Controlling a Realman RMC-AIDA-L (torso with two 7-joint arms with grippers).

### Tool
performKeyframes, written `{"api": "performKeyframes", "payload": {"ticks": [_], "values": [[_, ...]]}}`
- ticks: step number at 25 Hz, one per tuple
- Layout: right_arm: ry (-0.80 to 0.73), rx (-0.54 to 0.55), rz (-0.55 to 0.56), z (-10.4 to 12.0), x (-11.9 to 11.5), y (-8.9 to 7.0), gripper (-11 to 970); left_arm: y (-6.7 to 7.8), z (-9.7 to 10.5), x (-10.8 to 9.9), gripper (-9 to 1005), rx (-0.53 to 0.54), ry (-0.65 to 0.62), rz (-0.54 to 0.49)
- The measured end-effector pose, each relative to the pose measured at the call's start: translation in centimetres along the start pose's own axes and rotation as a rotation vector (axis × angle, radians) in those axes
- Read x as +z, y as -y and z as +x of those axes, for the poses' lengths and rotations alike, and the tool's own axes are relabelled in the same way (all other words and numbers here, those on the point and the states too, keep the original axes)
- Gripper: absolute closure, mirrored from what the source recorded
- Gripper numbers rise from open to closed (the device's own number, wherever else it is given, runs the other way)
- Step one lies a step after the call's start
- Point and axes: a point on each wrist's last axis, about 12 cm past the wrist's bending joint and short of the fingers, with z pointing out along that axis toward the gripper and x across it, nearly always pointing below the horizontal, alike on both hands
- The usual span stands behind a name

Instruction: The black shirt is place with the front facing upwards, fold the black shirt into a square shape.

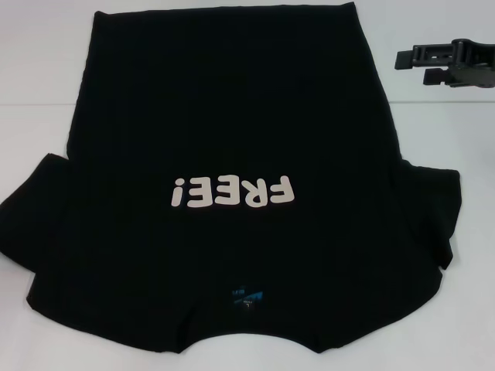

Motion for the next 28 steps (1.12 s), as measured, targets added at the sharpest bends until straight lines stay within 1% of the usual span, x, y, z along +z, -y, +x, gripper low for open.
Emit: {"api": "performKeyframes", "payload": {"ticks": [6,12,18,24,26,28], "values": [[0.0,0.001,0.001,0.0,0.0,0.0,91,-1.4,-0.2,-1.0,996,-0.067,0.069,-0.003],[0.001,0.0,0.002,0.0,-0.1,0.1,91,-1.4,-0.8,-1.4,997,-0.054,0.078,-0.011],[0.003,-0.005,0.001,-0.2,0.0,-0.1,90,-2.0,-1.3,-2.3,996,-0.098,0.138,0.002],[0.006,-0.005,0.002,-0.4,0.0,-0.2,90,-1.4,-1.7,-2.2,997,-0.07,0.123,0.004],[0.005,-0.007,0.0,-0.5,0.0,-0.2,91,-1.0,-1.6,-1.9,997,-0.051,0.099,0.015],[0.005,-0.008,-0.001,-0.5,0.0,-0.3,91,0.0,-1.5,-1.6,997,-0.025,0.06,0.049]]}}
